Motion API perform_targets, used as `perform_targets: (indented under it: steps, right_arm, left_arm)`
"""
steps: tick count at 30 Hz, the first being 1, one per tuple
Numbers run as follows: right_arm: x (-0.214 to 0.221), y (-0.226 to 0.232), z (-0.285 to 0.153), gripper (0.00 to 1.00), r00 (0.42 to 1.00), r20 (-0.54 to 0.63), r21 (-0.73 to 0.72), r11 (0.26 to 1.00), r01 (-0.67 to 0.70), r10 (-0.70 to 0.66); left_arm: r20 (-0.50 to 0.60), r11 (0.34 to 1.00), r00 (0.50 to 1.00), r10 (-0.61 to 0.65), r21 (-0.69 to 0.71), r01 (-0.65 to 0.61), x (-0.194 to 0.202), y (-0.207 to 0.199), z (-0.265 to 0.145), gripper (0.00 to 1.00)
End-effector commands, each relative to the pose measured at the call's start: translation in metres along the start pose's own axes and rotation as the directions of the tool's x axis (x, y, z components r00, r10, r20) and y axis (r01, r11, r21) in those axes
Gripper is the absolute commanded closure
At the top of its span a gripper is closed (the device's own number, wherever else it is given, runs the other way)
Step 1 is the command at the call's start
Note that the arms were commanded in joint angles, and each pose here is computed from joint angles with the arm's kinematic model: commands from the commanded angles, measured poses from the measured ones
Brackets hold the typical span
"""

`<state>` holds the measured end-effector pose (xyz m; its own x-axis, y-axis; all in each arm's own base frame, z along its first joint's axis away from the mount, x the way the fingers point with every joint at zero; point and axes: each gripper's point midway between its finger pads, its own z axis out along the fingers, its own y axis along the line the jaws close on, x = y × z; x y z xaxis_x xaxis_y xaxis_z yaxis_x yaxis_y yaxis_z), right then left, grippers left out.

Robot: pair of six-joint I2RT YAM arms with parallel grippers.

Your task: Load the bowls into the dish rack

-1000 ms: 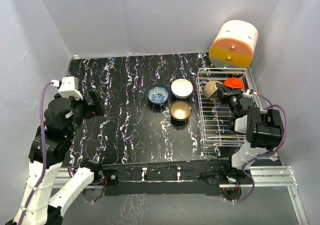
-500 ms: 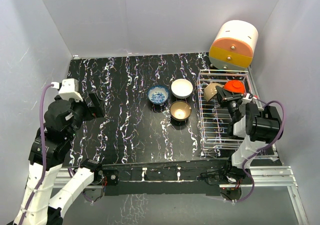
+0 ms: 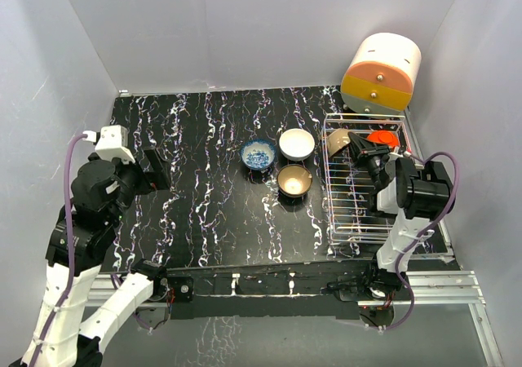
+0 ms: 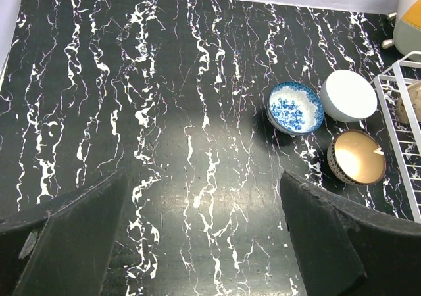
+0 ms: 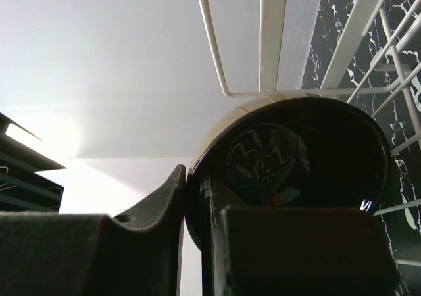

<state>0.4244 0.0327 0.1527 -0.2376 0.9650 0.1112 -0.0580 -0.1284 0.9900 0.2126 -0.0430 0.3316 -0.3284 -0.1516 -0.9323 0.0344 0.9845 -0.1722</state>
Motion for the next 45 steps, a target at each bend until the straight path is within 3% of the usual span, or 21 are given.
perform_targets:
  steps: [1, 10, 23, 34, 42, 45]
  right_arm:
    - [0.000, 0.006, -0.004, 0.92, 0.995, 0.043, -0.081, 0.992, 0.094, -0.091]
    - [0.003, -0.013, -0.028, 0.92, 0.991, 0.071, 0.049, 0.992, 0.113, -0.116]
    - [0.005, -0.017, -0.038, 0.81, 0.988, 0.067, 0.150, 0.980, 0.130, -0.142]
    - [-0.002, -0.011, -0.053, 0.60, 0.959, 0.087, 0.316, 0.921, 0.229, -0.268]
    - [0.003, -0.003, -0.068, 0.58, 0.936, 0.054, 0.349, 0.885, 0.308, -0.348]
    - [0.001, 0.027, -0.062, 0.57, 0.891, 0.040, 0.327, 0.849, 0.415, -0.452]
  left_arm:
    - [0.018, 1.000, 1.000, 0.015, -0.011, -0.014, -0.010, 0.002, -0.004, 0.03]
    - [0.011, 1.000, 1.000, 0.013, 0.000, -0.013, -0.008, -0.001, -0.001, 0.03]
    - [0.016, 1.000, 1.000, 0.011, 0.005, -0.011, -0.007, -0.001, -0.003, 0.03]
    - [0.029, 1.000, 1.000, -0.007, 0.023, 0.006, -0.005, -0.002, -0.009, 0.03]
    - [0.039, 0.999, 0.999, -0.017, 0.033, 0.016, -0.003, -0.001, -0.016, 0.03]
    - [0.044, 0.999, 0.999, -0.018, 0.029, 0.017, -0.003, 0.000, -0.019, 0.03]
